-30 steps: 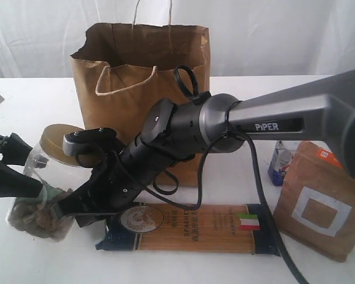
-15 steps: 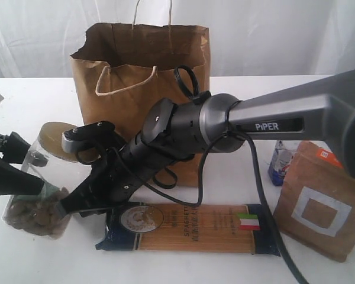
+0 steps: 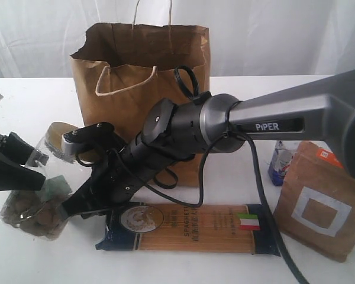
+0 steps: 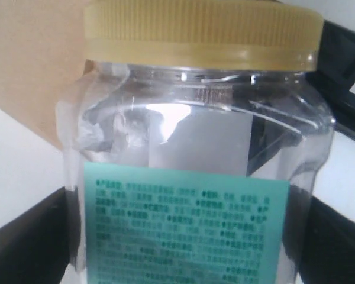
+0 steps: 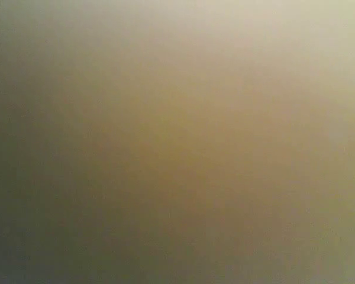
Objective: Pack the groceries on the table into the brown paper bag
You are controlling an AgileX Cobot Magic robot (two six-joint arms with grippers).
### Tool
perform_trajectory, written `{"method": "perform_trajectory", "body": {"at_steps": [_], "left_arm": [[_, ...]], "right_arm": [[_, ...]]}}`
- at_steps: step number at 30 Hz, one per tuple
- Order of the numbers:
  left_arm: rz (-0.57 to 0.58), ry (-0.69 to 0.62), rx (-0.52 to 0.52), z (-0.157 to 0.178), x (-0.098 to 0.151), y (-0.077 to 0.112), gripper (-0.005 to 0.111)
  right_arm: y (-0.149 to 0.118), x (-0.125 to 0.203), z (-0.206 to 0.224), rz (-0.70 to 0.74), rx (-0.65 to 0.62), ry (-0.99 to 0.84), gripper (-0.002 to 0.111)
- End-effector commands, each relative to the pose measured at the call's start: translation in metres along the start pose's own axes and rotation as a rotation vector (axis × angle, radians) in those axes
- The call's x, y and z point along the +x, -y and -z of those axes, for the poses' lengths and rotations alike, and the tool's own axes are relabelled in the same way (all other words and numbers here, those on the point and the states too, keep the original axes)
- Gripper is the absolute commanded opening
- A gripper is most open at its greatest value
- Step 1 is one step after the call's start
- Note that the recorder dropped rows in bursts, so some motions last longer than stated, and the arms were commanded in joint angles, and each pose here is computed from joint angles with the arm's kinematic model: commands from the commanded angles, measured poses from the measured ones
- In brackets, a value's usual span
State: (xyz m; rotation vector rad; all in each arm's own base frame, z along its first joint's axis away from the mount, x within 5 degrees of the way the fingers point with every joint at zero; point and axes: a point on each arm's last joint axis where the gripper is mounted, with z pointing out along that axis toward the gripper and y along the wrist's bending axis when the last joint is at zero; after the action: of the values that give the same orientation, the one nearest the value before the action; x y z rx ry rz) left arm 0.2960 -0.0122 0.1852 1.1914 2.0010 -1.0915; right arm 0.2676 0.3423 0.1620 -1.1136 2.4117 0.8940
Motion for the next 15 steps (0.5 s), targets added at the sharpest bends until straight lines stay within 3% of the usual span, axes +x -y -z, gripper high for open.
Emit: {"method": "perform_trajectory", "body": {"at_steps": [1,7,11,15], "left_arm": [[0.007,0.061,0.086,0.0,-0.007,0.01,0.002],[0.021,0.122,0.067,0.0,-0.012,0.008,0.0],[-0.029,0.128,0.039,0.008,-0.023,0.017,0.0],[-0.004,0.16,-0.032,0.029,-0.018,0.014,0.0]], "right_arm": [[-0.002,-0.002,0.002,-0.006,-0.004,0.021,0.0],[0.003,0.002,0.002,0.101,0.043,-0.035,0.0],[0.008,0.006,0.008,-0.003,0.123,-0.088,0.0],[-0.003,-0.007,0.034,0.046,0.145,-0.031,0.0]]}}
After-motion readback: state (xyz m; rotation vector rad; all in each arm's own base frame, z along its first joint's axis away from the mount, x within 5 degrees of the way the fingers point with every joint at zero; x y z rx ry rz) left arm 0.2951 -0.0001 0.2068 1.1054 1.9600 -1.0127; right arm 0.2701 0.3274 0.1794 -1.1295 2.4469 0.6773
